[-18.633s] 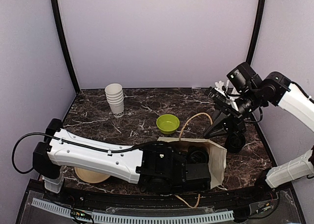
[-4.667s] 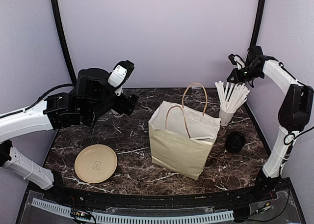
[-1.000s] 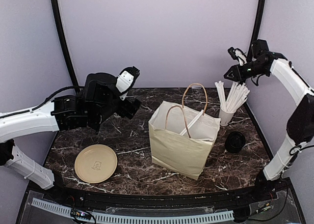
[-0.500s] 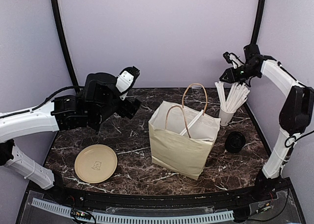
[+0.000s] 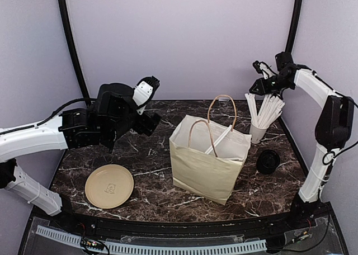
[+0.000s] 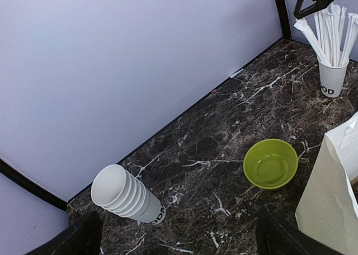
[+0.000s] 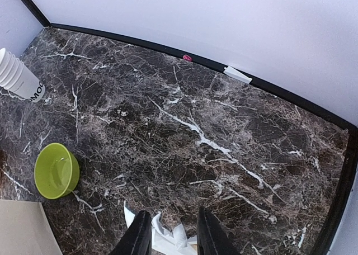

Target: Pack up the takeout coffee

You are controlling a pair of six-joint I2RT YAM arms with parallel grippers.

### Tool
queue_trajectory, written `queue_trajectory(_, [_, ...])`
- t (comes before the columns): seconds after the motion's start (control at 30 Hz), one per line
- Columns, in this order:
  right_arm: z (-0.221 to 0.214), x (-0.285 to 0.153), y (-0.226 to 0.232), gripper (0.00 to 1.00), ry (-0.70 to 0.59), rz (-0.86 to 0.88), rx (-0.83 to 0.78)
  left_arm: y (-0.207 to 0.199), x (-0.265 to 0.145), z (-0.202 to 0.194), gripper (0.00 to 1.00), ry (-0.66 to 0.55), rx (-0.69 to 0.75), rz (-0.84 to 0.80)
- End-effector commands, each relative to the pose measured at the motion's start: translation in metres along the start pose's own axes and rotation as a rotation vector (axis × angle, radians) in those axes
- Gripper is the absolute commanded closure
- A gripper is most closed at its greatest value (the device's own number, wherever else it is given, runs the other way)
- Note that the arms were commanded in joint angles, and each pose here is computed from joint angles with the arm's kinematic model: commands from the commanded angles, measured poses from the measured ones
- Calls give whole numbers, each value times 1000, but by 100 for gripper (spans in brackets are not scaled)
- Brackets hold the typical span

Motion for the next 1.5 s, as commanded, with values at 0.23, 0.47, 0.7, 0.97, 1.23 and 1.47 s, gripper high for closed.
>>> queue_trajectory(0.23, [21, 0, 2, 78, -60, 15, -31, 4, 1, 6, 2, -7, -22, 7])
queue_trajectory(0.47, [18, 6, 2, 79, -39, 27, -28, 4, 1, 6, 2, -5, -20, 5])
queue_trajectory(0.7, [17, 6, 8, 77, -35, 41, -37, 4, 1, 5, 2, -2, -21, 6])
queue_trajectory(0.97, [21, -1, 18, 72, -51, 73, -44, 3, 1, 4, 2, 0, -24, 3])
queue_trajectory(1.23, [13, 6, 17, 74, -21, 36, -48, 1, 2, 2, 2, 5, -22, 0])
queue_trajectory(1.47, [9, 8, 16, 76, -10, 37, -43, 3, 1, 2, 2, 4, -27, 0])
Point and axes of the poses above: each gripper's point midway between its finger pads, its own x axis out along the fingers, its own y axis along the line the jaws close on, z = x × y, the point moved 2 cm from there along -x, back along the fingers, and after that the axes turned 5 degrees about x, right-handed, at the moved point
